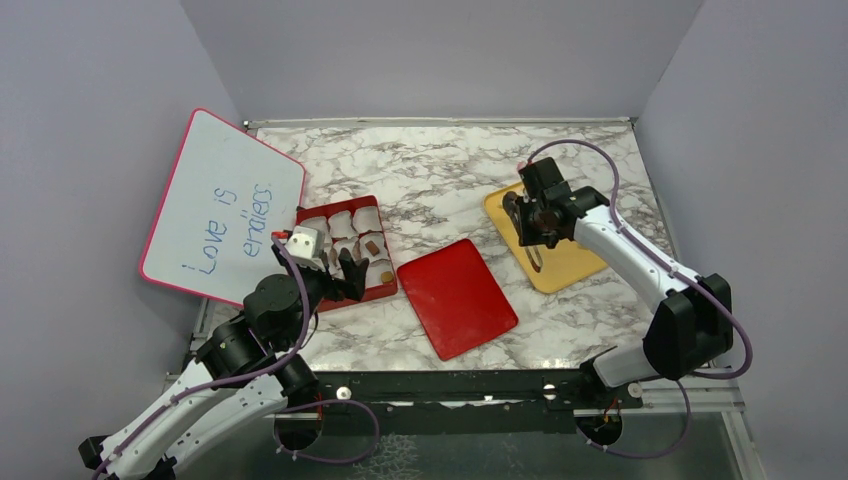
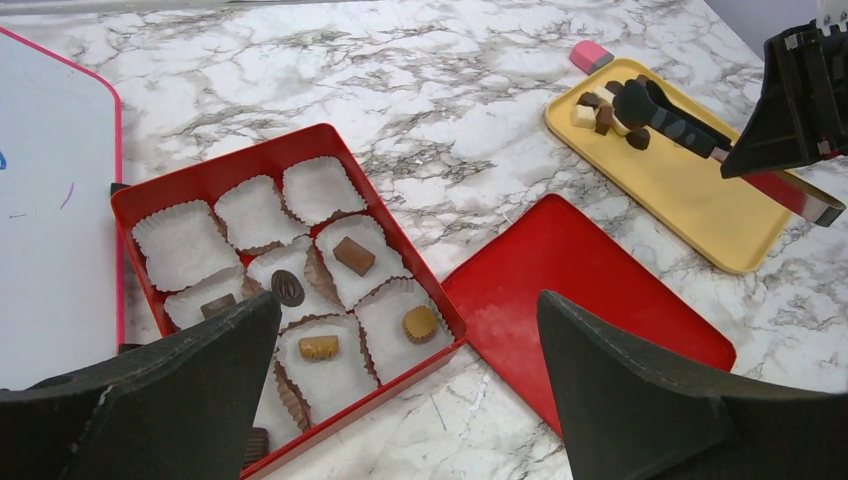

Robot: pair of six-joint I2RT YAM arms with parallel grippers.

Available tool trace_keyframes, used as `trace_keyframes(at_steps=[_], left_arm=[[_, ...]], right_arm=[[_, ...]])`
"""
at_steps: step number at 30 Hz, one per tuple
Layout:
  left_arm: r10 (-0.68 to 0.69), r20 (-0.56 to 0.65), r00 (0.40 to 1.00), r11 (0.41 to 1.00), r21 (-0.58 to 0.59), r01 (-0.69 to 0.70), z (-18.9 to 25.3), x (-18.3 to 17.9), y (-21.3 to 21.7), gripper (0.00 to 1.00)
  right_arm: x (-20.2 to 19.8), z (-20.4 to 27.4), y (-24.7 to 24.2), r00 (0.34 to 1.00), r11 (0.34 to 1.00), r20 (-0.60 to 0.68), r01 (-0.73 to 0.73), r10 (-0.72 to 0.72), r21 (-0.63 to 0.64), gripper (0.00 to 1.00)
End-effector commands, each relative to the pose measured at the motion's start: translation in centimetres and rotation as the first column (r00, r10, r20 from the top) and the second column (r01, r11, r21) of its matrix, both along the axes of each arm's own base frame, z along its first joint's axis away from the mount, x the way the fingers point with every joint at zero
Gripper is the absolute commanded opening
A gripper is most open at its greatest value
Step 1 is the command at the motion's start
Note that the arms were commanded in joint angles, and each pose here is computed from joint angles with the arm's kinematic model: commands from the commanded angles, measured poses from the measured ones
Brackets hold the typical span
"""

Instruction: Pack the chocolate

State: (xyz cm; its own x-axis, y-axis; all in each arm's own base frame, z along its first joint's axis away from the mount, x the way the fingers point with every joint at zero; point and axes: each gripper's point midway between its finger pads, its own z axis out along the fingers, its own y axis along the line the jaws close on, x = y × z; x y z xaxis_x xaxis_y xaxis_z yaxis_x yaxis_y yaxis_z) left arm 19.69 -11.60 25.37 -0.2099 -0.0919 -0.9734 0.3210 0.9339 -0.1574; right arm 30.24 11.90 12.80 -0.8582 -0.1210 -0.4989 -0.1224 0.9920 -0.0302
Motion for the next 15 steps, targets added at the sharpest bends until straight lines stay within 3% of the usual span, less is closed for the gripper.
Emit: trace_keyframes(at_steps=[1,6,15], left_arm=[[0.018,0.007,1.0,1.0,-0.01,-0.018,0.3,0.1,0.3,0.99],[0.018,0.013,1.0,1.0,-0.019,-0.018,0.5,0.0,0.4,0.99],[0.028,0.043,0.999,0.998,-0.064,-0.025,1.7,-0.4,1.0,0.99]], right_arm=[[0.7,3.2,2.8,0.994,0.987,0.091,-0.074,0.061,0.143,0.29],[0.4,5.0,5.9,0.983,0.957,0.127,-0.164,0.136,0.241,0.28],[-0.6,6.9,15.6,0.938,0.895,0.196,-0.333,0.284,0.296,0.28]])
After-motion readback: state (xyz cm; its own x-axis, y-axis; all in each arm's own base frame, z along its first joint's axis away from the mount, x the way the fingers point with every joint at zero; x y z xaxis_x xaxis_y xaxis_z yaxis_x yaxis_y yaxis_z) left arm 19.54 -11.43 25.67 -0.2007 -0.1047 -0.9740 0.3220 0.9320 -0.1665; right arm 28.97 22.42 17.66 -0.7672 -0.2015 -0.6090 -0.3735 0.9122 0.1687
